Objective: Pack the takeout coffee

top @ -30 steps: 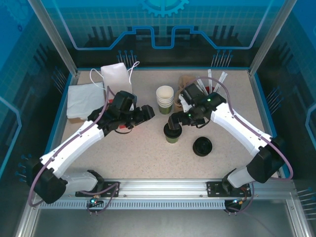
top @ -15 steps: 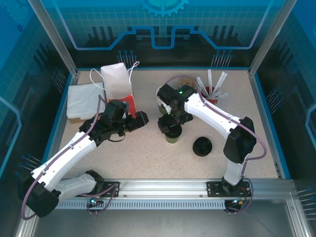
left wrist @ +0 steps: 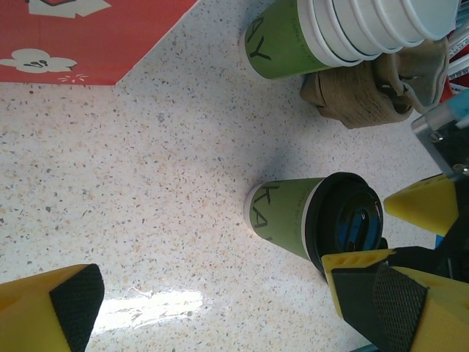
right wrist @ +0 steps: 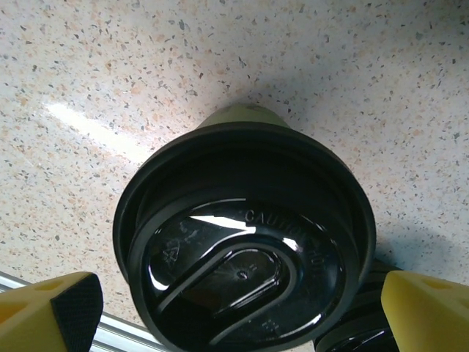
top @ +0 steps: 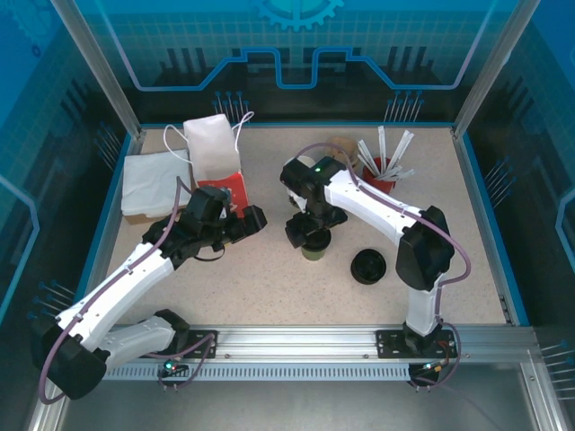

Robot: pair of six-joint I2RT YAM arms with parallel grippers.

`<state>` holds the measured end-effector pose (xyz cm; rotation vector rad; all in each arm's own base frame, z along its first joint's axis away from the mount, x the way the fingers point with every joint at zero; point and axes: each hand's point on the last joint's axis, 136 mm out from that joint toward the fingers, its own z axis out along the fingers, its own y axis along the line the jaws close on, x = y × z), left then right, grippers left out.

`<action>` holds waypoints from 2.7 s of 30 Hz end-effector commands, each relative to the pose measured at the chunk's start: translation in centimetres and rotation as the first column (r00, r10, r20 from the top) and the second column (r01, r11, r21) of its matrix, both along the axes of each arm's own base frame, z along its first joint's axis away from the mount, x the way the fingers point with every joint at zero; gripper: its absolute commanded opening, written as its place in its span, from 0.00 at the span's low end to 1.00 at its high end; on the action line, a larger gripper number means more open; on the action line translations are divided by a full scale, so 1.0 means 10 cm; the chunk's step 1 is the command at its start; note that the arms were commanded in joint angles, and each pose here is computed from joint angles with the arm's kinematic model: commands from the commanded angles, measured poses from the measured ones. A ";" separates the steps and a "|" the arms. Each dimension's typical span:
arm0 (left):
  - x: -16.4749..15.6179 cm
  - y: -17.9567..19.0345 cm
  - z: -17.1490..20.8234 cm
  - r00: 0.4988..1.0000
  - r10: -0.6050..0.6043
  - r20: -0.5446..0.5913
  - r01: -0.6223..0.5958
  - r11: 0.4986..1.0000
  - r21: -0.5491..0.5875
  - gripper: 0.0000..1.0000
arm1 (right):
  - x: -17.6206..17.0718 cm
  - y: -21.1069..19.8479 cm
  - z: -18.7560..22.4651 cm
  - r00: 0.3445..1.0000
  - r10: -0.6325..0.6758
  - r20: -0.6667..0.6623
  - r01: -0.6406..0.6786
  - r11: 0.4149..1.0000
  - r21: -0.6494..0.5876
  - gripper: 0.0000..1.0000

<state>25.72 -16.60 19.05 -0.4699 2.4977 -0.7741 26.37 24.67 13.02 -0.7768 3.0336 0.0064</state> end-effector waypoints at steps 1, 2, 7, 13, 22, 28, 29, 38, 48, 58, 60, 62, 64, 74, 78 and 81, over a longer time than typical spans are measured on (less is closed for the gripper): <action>-0.02 0.04 -0.05 1.000 0.004 -0.013 -0.004 1.000 0.006 0.99 | -0.05 0.06 0.01 0.999 0.033 -0.014 -0.033 0.999 -0.006 1.00; -0.01 0.04 -0.05 1.000 0.005 -0.013 -0.005 1.000 0.005 0.99 | -0.05 0.07 0.00 0.999 0.035 -0.017 -0.035 0.999 -0.006 1.00; -0.01 0.03 -0.07 1.000 0.005 -0.020 -0.005 1.000 0.004 0.99 | -0.05 0.08 -0.05 0.999 0.039 -0.023 -0.039 0.999 -0.010 1.00; -0.02 0.03 -0.09 1.000 0.004 -0.027 -0.004 1.000 0.006 0.99 | -0.05 0.08 -0.14 0.999 0.037 -0.035 -0.038 0.999 -0.024 1.00; 0.01 0.02 -0.08 1.000 0.007 -0.028 -0.007 1.000 0.005 0.99 | -0.07 0.08 -0.29 0.998 0.038 -0.056 -0.040 0.999 -0.035 1.00; 0.01 0.02 -0.08 1.000 0.009 -0.029 -0.009 1.000 0.001 0.99 | -0.11 0.04 -0.40 0.997 0.032 -0.077 -0.037 0.998 -0.054 1.00; 0.01 0.02 -0.08 1.000 0.009 -0.028 -0.009 1.000 0.001 0.99 | -0.12 0.03 -0.41 0.997 0.031 -0.077 -0.036 0.998 -0.055 1.00; 0.00 0.04 -0.09 0.999 0.013 -0.032 -0.013 1.000 0.004 0.99 | -0.13 -0.01 -0.35 0.998 0.026 -0.059 -0.029 0.998 -0.053 0.90; -0.01 0.04 -0.10 0.999 0.014 -0.031 -0.014 1.000 0.003 0.99 | -0.11 -0.14 -0.17 0.999 -0.014 -0.042 0.013 1.000 -0.015 0.86; -0.01 0.05 -0.10 0.999 0.017 -0.033 -0.017 1.000 0.004 0.99 | -0.05 -0.64 0.23 0.992 -0.128 -0.011 0.128 0.992 0.018 0.83; 0.00 0.05 -0.09 0.999 0.017 -0.028 -0.017 1.000 0.006 0.99 | -0.07 -0.79 0.33 0.987 -0.160 -0.003 0.160 0.987 0.022 0.82; 0.02 0.05 -0.08 1.000 0.017 -0.024 -0.016 1.000 0.008 0.99 | -0.09 -0.99 0.43 0.978 -0.207 0.009 0.206 0.978 0.022 0.82; 0.03 0.04 -0.06 1.000 0.012 -0.018 -0.012 1.000 0.011 0.99 | -0.12 -1.20 0.50 0.966 -0.257 0.017 0.256 0.966 0.030 0.81; 0.09 0.00 -0.01 1.000 0.001 -0.017 -0.001 1.000 0.009 0.99 | -0.19 -2.17 0.59 0.875 -0.483 0.030 0.482 0.875 0.033 0.81; 0.11 -0.01 -0.01 1.000 0.000 -0.018 0.001 1.000 0.008 0.99 | -0.15 -2.43 0.51 0.823 -0.567 0.025 0.565 0.823 0.062 0.81; 0.11 -0.02 0.00 1.000 -0.004 -0.018 0.004 1.000 0.008 0.99 | -0.08 -2.58 0.41 0.796 -0.605 0.024 0.603 0.796 0.057 0.81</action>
